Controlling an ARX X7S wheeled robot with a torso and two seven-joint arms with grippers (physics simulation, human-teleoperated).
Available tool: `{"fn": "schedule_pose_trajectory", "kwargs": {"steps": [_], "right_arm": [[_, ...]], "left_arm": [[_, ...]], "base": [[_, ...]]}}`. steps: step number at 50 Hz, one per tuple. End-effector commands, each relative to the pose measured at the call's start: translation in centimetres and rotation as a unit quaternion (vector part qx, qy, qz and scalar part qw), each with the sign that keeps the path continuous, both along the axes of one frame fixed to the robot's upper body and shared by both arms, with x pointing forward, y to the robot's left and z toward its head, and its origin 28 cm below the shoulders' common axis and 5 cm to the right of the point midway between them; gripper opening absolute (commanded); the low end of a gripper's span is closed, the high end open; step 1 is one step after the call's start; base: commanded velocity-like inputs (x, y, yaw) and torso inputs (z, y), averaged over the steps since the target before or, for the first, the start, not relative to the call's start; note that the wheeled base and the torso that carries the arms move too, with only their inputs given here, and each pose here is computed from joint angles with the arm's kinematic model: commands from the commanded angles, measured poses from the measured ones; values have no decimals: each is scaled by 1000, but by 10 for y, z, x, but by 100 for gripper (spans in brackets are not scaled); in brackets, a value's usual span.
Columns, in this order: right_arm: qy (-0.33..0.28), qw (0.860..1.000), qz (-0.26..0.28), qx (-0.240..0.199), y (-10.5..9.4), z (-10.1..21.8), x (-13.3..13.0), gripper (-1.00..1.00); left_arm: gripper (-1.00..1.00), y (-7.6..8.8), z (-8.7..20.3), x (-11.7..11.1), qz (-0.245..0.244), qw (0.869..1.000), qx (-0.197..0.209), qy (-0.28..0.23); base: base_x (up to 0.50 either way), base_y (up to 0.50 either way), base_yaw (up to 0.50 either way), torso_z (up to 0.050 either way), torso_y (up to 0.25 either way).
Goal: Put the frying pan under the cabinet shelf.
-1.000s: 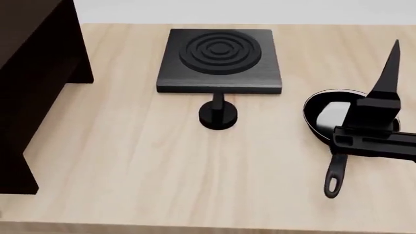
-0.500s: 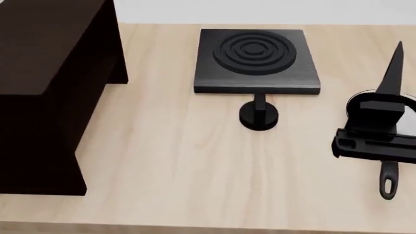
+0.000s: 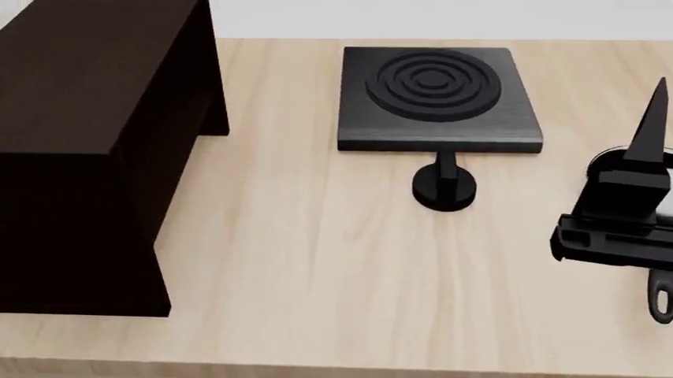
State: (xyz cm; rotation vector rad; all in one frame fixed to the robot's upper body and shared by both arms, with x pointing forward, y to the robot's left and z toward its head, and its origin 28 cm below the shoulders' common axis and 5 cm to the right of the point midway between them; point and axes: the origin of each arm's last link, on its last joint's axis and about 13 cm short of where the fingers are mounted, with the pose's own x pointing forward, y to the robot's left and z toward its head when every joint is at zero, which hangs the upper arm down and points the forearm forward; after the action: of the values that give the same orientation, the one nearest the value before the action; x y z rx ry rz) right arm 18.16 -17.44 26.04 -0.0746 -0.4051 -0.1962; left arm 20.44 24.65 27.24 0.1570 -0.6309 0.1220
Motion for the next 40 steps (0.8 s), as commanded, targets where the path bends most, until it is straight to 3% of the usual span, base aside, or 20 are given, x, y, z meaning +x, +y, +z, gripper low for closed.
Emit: {"fn": "schedule_pose_trajectory", "kwargs": {"steps": [1, 40], "right_arm": [[0, 1000, 0, 9, -1, 1, -1, 100], [-4, 1000, 10, 6, 2, 0, -2, 100]], "left_arm": [[100, -1, 1, 1, -1, 1000, 0, 0], [100, 2, 0, -2, 2, 1000, -2, -1]], "base": [[0, 0, 0, 0, 0], [397, 0, 0, 0, 0]]}}
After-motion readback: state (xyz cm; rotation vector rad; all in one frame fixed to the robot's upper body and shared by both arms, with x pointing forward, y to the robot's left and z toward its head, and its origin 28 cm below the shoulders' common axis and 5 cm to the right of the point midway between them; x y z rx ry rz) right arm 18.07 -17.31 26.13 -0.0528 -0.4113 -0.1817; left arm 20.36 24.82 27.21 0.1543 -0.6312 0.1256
